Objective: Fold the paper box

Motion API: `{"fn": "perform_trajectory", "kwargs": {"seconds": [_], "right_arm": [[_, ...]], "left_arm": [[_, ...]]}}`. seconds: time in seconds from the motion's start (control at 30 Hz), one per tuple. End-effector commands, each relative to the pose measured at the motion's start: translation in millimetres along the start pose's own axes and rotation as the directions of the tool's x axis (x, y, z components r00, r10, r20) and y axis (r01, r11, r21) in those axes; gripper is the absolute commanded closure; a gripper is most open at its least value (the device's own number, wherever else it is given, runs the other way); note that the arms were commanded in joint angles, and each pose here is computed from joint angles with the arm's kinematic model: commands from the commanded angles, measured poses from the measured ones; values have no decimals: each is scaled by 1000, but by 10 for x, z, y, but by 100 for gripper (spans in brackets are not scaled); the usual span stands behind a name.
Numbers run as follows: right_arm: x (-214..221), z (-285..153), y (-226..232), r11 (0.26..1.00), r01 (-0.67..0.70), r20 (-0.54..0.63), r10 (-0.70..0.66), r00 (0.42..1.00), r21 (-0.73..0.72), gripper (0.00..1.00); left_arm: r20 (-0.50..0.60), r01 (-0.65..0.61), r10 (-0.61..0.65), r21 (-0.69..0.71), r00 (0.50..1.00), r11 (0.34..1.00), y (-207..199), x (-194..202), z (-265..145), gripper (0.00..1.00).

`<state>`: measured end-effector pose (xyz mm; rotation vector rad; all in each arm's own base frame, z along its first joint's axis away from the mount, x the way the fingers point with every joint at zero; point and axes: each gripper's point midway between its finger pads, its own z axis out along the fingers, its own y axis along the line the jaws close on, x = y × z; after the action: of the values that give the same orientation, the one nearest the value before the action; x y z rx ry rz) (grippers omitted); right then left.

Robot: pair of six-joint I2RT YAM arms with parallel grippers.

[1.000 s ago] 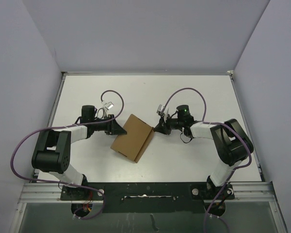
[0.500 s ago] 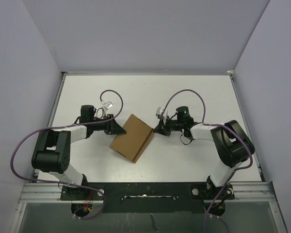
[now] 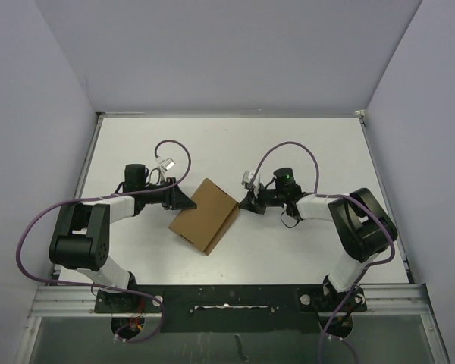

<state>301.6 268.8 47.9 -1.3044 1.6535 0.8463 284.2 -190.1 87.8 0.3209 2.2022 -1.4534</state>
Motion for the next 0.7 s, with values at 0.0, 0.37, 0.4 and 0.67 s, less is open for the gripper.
{"fn": "perform_trajectory", "kwargs": {"seconds": [0.0,0.37,0.4,0.67], "right_arm": [[-152,-34,62,998,68,36,-67,997,-10,100],[-178,-28,89,995,101,38,-101,994,-8,100],[-181,-28,90,994,105,38,-104,994,-7,100],[-205,-12,92,992,122,23,-122,992,-5,100]], "left_arm": [[104,-113,118,-55,988,992,82,-339,-76,100],[101,-108,112,-43,989,993,80,-334,-72,100],[99,-106,109,-42,989,994,82,-330,-69,100],[74,-94,95,-26,993,995,84,-282,-47,100]]}}
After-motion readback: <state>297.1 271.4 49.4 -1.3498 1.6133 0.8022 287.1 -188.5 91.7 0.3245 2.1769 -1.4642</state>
